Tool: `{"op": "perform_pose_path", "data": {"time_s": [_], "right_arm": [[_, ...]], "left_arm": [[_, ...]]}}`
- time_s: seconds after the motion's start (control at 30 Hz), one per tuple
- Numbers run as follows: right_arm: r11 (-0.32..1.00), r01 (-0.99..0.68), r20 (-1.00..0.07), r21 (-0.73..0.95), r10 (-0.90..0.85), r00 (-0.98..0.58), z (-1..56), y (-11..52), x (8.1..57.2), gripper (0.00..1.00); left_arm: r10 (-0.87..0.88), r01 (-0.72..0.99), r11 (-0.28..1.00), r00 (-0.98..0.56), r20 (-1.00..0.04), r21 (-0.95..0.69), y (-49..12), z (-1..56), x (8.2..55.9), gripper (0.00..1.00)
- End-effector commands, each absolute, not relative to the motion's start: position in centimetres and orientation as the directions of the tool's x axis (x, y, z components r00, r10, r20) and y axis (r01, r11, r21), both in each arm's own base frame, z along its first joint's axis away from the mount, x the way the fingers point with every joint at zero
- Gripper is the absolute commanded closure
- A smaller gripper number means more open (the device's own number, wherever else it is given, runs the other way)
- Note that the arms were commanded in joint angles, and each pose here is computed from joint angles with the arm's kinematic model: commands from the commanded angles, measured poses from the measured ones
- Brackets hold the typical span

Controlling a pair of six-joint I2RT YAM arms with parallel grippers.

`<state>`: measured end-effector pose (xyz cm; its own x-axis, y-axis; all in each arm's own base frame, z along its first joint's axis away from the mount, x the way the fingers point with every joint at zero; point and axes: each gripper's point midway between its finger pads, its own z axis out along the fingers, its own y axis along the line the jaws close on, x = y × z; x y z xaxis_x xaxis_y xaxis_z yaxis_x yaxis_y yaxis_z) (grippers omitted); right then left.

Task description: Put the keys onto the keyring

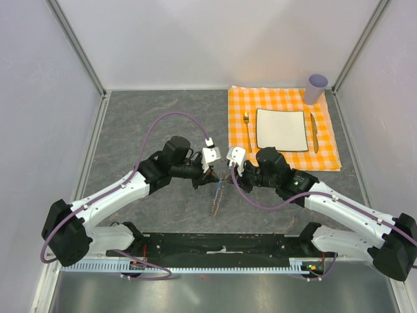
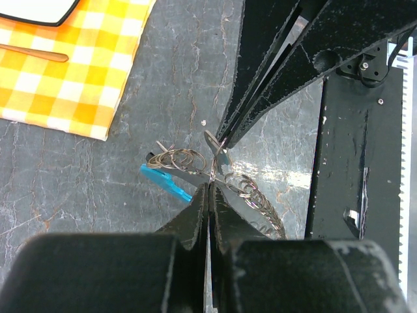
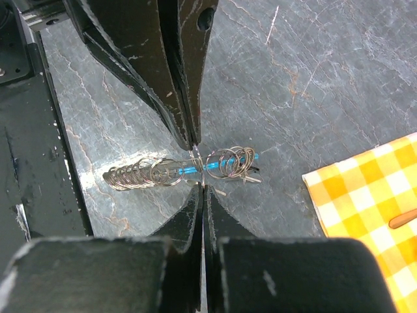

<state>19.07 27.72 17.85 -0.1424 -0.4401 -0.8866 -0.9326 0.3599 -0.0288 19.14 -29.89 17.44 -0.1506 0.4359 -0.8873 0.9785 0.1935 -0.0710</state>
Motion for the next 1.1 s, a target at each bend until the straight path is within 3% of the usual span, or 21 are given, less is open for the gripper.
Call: {"op": "perform_pose_path", "data": {"time_s": [0.0, 1.07], "right_arm": [[0.360, -0.932, -0.899, -0.047, -0.421, -0.117, 18.82, 27.82, 19.10, 1.00], [0.327, -0.944, -0.907, -0.034, -0.407, -0.108, 18.99, 28.34, 18.65, 1.00]], "left_arm": [[0.397, 0.980, 0.189, -0.134, -0.908, -0.062, -30.57, 18.73, 19.27, 0.98], [0.394, 0.983, 0.165, -0.142, -0.908, -0.082, -30.98, 18.65, 18.80, 0.98]]}}
